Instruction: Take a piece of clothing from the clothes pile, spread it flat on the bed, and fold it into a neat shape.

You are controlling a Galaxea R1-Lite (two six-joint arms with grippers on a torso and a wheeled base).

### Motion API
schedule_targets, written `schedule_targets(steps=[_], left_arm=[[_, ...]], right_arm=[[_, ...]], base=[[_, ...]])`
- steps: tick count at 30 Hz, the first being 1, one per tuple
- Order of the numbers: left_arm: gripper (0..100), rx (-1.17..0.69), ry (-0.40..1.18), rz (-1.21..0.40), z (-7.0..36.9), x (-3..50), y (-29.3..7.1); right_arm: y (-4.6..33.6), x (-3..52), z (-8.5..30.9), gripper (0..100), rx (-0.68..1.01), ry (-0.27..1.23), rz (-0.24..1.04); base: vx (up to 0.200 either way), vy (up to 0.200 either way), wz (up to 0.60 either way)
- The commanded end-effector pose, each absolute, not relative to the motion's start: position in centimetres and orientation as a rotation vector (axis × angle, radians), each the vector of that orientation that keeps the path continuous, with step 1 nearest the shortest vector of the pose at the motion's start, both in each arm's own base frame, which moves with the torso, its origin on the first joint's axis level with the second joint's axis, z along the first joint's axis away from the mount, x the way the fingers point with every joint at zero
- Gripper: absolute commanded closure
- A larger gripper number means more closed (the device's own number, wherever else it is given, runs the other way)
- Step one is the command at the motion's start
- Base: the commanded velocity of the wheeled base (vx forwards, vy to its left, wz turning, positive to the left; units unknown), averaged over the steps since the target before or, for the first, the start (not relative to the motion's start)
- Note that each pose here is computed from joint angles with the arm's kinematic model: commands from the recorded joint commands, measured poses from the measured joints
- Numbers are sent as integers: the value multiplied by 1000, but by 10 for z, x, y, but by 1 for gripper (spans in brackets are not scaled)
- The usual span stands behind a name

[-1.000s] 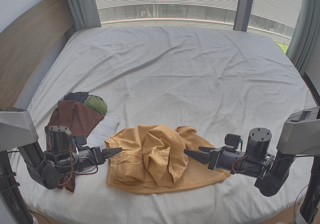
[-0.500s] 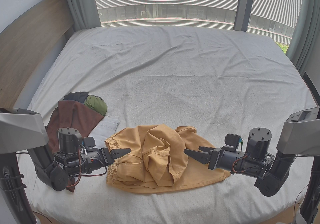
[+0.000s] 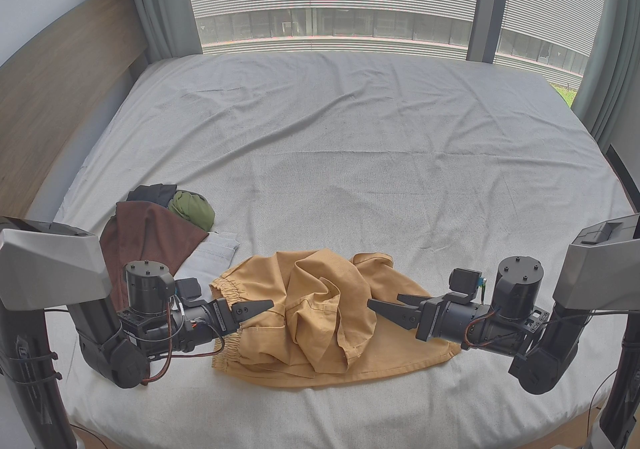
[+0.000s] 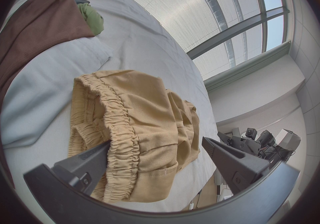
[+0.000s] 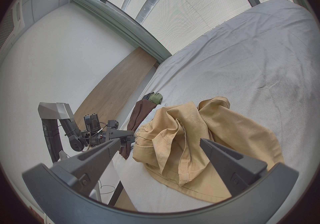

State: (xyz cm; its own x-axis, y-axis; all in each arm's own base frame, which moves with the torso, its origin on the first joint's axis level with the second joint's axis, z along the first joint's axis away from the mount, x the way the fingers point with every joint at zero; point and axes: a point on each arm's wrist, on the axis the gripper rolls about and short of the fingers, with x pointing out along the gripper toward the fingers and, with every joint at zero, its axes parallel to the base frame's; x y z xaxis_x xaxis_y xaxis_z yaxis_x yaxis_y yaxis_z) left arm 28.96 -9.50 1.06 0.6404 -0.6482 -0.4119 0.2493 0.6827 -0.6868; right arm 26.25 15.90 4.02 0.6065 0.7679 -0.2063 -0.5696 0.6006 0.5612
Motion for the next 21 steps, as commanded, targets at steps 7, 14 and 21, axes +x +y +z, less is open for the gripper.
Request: schedule_targets(steps=[7, 14, 21], left_arm=[[100, -662, 697, -549, 8, 289, -96], [100, -662, 666, -557, 11, 291, -95], [100, -668, 544, -579, 15, 297, -90]], right_arm=[[160, 262, 40, 0, 471, 460, 809], [160, 263, 40, 0, 473, 459, 811], [171, 259, 31, 0, 469, 497, 840]], base=[[0, 0, 0], [0, 0, 0], [0, 0, 0]])
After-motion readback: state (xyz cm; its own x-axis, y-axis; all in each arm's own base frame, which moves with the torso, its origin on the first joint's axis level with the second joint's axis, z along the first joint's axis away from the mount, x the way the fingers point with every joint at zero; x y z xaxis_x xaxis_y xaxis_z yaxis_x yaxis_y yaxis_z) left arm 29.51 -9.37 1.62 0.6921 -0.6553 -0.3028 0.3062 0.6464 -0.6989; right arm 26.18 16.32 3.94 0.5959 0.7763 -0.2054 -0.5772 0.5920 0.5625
